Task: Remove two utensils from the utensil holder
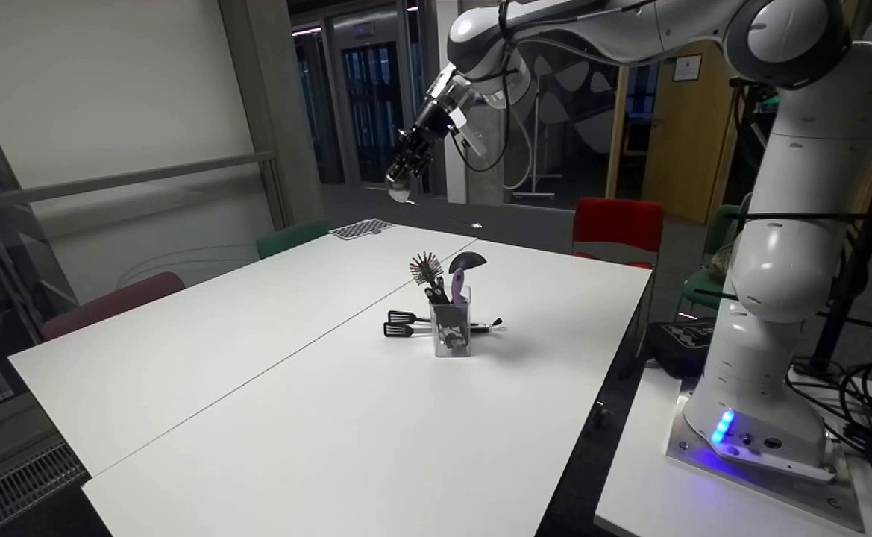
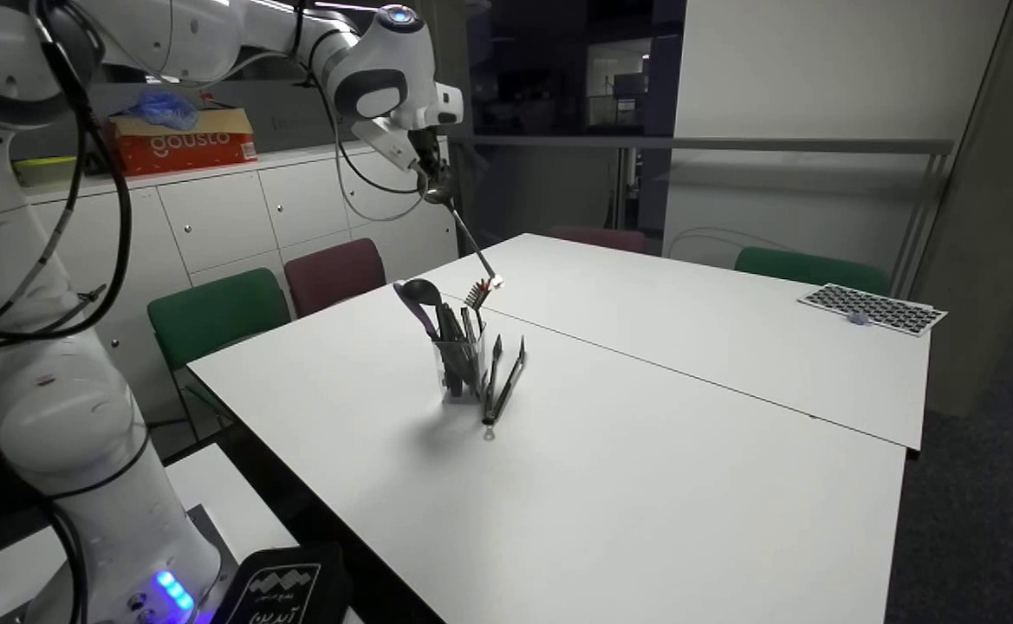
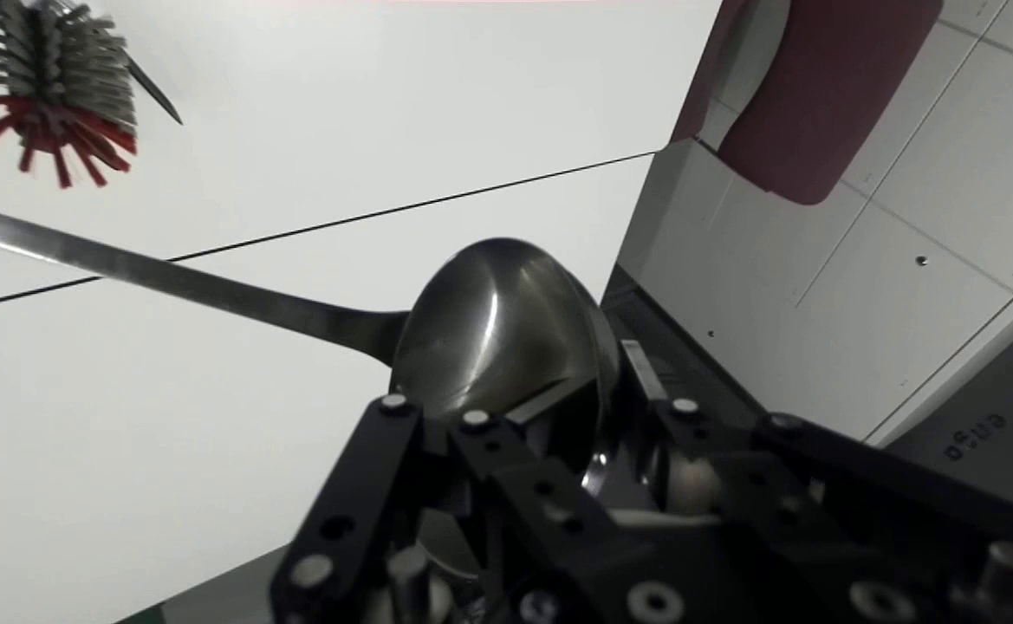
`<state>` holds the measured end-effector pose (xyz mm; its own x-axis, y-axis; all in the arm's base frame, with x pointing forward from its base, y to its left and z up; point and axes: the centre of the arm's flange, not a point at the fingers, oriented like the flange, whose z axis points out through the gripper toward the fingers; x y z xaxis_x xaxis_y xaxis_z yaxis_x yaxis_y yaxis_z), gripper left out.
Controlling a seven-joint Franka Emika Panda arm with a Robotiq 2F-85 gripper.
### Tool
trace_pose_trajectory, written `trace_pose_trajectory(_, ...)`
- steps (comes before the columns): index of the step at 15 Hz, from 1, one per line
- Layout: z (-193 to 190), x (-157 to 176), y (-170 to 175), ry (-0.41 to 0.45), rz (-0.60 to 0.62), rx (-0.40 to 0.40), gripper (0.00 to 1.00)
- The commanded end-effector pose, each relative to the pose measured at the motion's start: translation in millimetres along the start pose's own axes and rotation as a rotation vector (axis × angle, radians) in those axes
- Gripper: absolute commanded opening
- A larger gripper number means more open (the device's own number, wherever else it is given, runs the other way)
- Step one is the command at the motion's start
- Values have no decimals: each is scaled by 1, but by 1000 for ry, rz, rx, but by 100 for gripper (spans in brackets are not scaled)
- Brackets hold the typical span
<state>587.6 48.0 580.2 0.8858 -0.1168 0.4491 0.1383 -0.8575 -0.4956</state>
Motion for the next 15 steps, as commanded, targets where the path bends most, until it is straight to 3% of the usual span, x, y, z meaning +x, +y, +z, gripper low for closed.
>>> trace_pose_trajectory(1,-16,-8,31,6,174,-102,1)
trace_pose_trajectory(9,21,-44,192,-74,626,-208,1)
trace_pose_trajectory(15,74,-61,264,-100,927,-272,1)
